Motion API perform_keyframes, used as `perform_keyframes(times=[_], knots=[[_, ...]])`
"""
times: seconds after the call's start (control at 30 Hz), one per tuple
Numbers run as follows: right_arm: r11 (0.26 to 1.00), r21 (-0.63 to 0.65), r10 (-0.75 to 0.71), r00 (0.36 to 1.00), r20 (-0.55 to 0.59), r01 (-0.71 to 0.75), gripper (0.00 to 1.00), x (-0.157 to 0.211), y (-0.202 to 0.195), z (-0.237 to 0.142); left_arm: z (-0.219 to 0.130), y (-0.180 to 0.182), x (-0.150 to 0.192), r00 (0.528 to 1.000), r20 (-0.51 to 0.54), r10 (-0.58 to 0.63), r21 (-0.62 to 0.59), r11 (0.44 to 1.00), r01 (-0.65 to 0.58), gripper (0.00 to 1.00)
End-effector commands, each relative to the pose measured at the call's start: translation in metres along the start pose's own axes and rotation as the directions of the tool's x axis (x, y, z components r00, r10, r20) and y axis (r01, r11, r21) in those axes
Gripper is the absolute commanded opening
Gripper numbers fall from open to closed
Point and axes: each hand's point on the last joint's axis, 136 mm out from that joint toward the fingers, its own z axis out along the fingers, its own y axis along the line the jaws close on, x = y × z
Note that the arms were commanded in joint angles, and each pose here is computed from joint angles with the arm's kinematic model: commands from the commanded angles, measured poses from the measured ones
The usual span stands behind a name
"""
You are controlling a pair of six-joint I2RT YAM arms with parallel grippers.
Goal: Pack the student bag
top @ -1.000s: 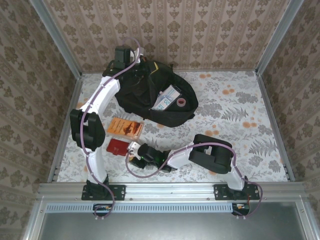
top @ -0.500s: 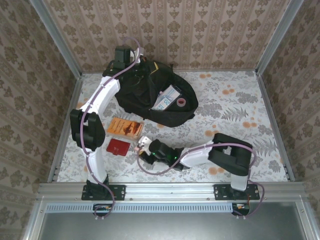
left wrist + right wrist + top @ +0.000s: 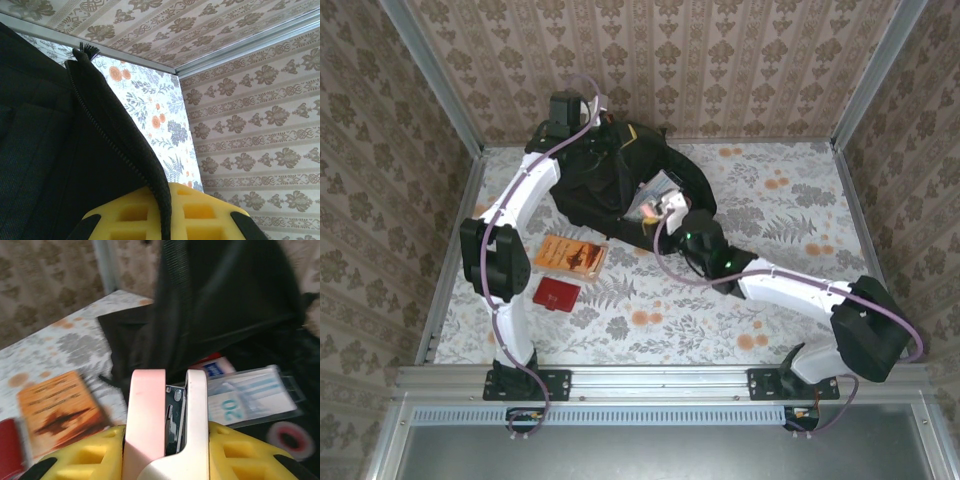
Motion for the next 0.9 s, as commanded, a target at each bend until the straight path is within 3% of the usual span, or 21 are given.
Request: perform_keyframes(times=[0.0, 0.23, 0.57, 0.87], knots=[[0.999, 0.03, -0.041, 0.996, -0.075, 0.044, 0.32, -0.008, -0.023, 0.013, -0.028, -0.043, -0.015, 0.996, 0.059, 0.067, 0.077, 0.994, -0.072, 0.0], [0.993, 0.09, -0.063, 0.985, -0.163, 0.079, 0.32, -0.018, -0.064, 0.066, -0.036, -0.056, -0.018, 0.994, 0.071, 0.085, 0.096, 0.991, -0.091, 0.0], [0.988, 0.137, -0.023, 0.954, -0.298, 0.066, 0.32, 0.012, -0.1, 0.129, -0.048, -0.073, -0.022, 0.99, 0.093, 0.103, 0.126, 0.985, -0.114, 0.0], [0.989, 0.142, 0.079, 0.957, -0.279, -0.04, 0.35, 0.01, -0.101, 0.181, -0.05, -0.077, -0.024, 0.992, 0.096, 0.083, 0.154, 0.983, -0.098, 0.0]])
